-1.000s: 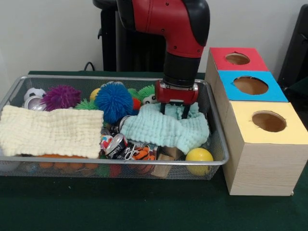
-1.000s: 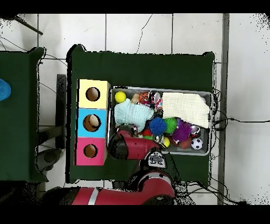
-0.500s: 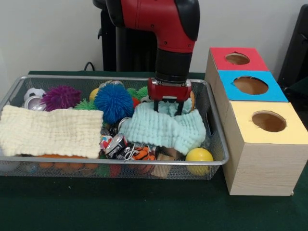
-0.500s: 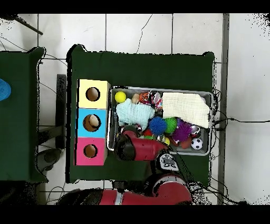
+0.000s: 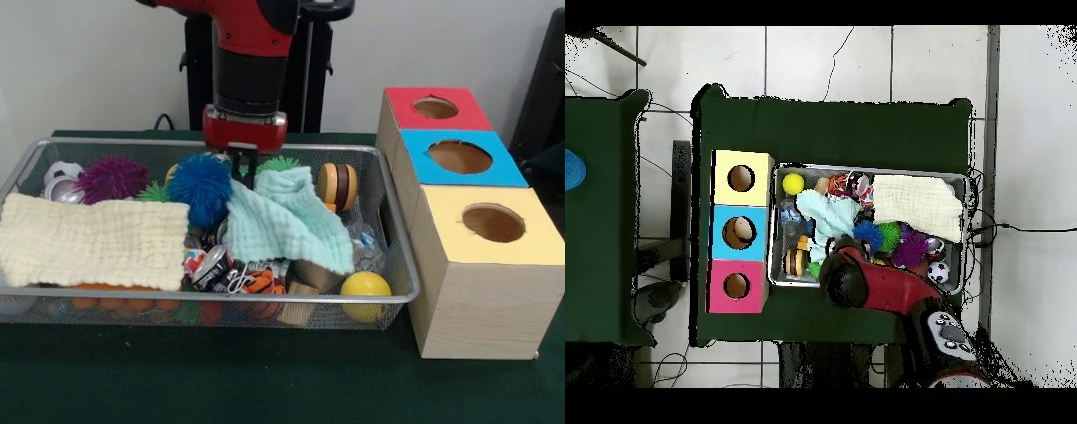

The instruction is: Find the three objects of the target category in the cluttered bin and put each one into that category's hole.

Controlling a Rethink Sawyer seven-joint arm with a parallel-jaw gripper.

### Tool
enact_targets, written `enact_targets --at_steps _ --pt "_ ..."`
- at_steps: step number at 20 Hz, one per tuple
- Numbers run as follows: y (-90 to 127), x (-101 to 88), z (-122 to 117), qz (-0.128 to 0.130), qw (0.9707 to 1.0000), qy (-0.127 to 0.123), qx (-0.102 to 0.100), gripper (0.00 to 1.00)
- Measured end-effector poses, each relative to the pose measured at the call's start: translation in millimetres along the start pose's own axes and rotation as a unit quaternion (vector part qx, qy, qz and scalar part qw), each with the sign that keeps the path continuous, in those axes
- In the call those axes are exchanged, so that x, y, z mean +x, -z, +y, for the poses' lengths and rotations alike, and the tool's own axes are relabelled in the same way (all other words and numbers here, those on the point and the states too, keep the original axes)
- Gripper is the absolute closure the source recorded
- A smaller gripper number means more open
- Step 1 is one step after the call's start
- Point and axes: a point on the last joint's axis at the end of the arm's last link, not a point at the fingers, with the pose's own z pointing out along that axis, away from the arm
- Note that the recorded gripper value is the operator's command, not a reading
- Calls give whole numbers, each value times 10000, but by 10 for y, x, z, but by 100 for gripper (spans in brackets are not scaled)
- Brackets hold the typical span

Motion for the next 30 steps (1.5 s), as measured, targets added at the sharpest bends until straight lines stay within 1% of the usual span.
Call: enact_targets --at_steps 2,5,7,10,13,15,18,21,24,25,26,28,29,30 --pt "56 -37 -113 -54 10000 -19 36 100" --pt "108 -84 -176 -130 9999 -17 56 100" --pt "170 -152 -219 -209 9998 -9 45 100" --pt "271 -246 -296 -243 9997 -28 -3 100" --pt "363 -306 -396 -197 9998 -79 -47 100" --pt "480 -356 -558 -83 9998 -176 -89 100" --pt "600 -384 -739 34 9996 -266 -106 100" --pt "711 -395 -914 112 9995 -295 -94 100" --pt "801 -412 -1080 118 9996 -262 -68 100" --pt "819 -420 -1123 99 9997 -239 -51 100" --pt "853 -444 -1214 39 9998 -187 -11 100" --pt "866 -463 -1253 5 9999 -171 -1 100" --pt "891 -511 -1290 -58 9998 -166 -25 0" --pt "894 -519 -1289 -61 9998 -164 -33 0"
